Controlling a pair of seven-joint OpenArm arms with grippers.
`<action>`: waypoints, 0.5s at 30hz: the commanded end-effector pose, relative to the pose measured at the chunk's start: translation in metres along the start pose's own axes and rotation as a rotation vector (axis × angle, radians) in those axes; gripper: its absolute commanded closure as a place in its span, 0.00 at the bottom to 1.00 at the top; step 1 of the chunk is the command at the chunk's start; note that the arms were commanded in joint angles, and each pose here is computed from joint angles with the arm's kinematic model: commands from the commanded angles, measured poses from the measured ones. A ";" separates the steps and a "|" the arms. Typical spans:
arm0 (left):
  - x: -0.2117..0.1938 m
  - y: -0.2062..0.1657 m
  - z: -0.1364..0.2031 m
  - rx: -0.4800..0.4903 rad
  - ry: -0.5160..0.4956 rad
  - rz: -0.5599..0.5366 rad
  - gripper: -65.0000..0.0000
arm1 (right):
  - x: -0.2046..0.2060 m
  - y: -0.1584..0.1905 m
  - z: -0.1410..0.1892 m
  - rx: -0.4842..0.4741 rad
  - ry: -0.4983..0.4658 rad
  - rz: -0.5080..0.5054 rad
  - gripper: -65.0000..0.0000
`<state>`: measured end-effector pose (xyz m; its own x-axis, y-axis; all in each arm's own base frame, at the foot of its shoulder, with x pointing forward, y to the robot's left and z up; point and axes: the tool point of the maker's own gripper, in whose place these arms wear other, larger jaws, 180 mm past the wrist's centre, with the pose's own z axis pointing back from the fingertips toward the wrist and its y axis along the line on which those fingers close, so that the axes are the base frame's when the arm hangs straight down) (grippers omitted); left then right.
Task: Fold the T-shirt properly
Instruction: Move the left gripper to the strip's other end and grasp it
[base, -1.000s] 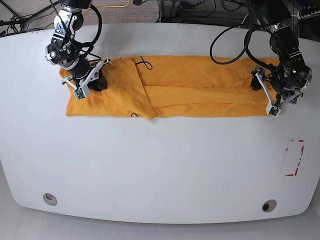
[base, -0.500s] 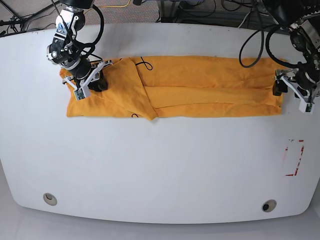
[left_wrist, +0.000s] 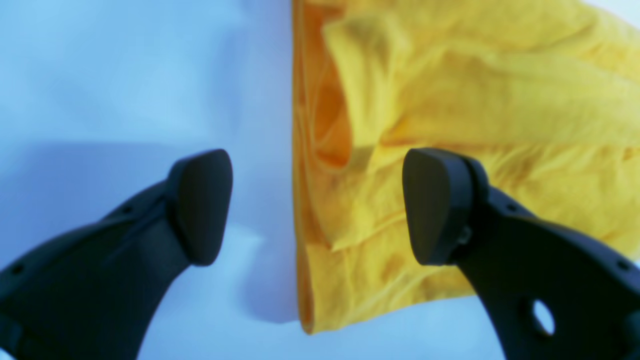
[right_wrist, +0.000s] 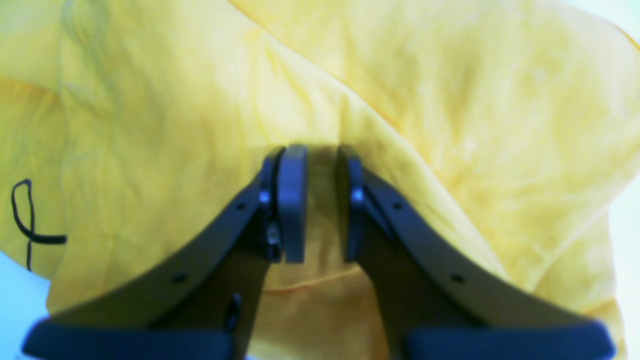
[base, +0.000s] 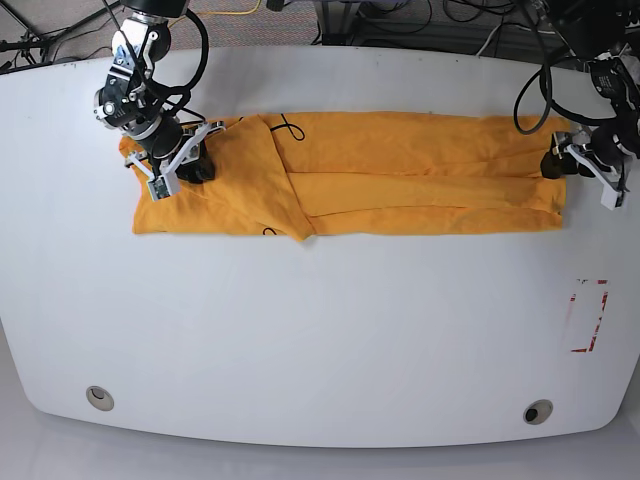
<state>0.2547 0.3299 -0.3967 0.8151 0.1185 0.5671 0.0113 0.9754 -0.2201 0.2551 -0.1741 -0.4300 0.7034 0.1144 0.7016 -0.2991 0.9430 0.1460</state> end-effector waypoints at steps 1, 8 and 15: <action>0.016 0.002 0.004 -0.003 -0.050 -0.011 0.23 | -0.033 -0.007 0.003 -0.037 0.158 0.029 0.83; 0.012 -0.015 -0.008 -0.042 -0.018 -0.043 0.23 | -0.032 -0.006 0.002 -0.036 0.156 0.030 0.83; 0.006 -0.027 -0.016 -0.069 -0.012 -0.032 0.34 | -0.034 -0.007 0.003 -0.039 0.159 0.026 0.83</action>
<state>0.2673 0.3016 -0.4026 0.8029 0.1100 0.5859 0.0632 0.9616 -0.2672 0.2550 -0.1743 -0.4300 0.7035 0.1134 0.7016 -0.2979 0.9433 0.1463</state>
